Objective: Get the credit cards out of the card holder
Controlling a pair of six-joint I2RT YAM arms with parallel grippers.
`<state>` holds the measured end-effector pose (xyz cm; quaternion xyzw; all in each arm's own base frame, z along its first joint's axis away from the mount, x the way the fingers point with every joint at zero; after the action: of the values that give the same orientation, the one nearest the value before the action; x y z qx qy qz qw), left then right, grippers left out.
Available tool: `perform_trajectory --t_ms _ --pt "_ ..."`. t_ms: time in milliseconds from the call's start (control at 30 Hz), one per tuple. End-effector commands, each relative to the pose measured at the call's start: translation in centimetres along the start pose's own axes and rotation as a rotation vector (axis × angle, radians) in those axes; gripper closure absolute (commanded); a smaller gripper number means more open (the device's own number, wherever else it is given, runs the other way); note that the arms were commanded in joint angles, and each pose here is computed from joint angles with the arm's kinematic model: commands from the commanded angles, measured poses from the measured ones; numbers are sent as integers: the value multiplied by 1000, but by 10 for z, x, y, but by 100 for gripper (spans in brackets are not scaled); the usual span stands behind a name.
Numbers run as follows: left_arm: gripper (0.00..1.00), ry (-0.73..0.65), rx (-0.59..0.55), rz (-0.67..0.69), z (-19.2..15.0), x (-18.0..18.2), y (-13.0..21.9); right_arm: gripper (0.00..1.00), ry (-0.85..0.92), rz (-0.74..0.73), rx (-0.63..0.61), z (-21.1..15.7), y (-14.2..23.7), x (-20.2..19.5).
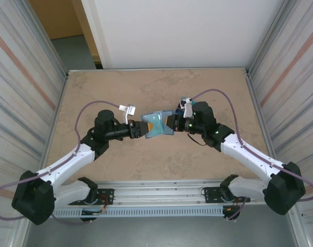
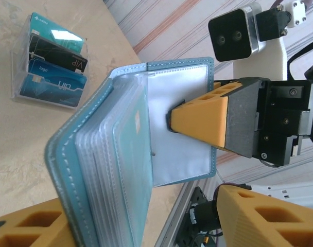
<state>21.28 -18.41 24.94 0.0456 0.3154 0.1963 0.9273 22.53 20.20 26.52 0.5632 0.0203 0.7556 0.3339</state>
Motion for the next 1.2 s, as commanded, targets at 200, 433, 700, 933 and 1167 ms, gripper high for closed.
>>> perform_trajectory --t_ms 200,433,700,933,1167 --pt "1 71 68 257 -27 29 6 100 -145 -89 59 -15 -18 -16" --pt "1 140 80 617 -49 51 32 100 -216 -217 72 -29 -26 -34" --pt "1 73 38 715 -46 45 53 100 -300 -146 180 -41 -60 -44" --pt "1 55 36 719 -47 45 53 100 -314 -124 254 -43 -92 -43" --pt "1 21 56 703 -44 45 46 100 -344 -186 285 -45 -104 -65"
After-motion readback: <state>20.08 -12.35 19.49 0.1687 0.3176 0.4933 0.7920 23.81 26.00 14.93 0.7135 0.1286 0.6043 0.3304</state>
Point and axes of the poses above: each hand's point on the last joint's axis, 136 mm out from that joint toward the fingers, its own y axis back along the fingers, its own x axis along the line the jaws close on, z = x × y, the point moved 9 cm from there along y, back along the fingers, and after that the axes turned 14 degrees about -y, right-handed, at the moved point
